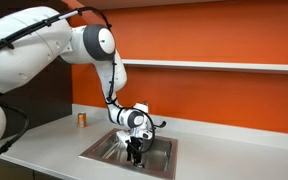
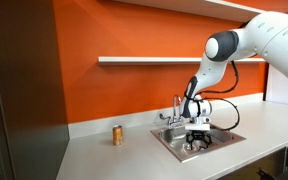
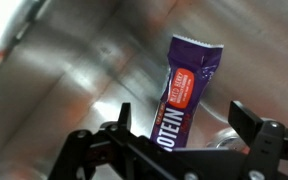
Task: Remove the chocolate bar from the sink
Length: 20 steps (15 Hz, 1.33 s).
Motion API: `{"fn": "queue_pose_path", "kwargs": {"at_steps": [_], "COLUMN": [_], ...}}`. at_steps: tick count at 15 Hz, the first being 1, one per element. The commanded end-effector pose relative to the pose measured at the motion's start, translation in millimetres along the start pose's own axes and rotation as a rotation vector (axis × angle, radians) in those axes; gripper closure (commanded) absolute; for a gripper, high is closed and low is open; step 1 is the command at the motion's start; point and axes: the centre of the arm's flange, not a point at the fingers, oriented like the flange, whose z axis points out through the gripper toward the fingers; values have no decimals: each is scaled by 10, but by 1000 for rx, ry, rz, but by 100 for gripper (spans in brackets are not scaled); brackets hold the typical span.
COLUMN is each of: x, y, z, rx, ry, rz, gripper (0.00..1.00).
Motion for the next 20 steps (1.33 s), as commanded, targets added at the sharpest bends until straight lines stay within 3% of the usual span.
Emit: {"fn": "queue_pose_path", "kwargs": {"at_steps": [1,16,17,20], "x": [100,228,232,254], "y": [-42,48,45,33], "z": [31,117,122,156], "rx": [4,-16,-16,-16], "ry": [-50,-75,-76,-81], "rz": [84,246,246,240], "gripper": [0,0,23,42]}}
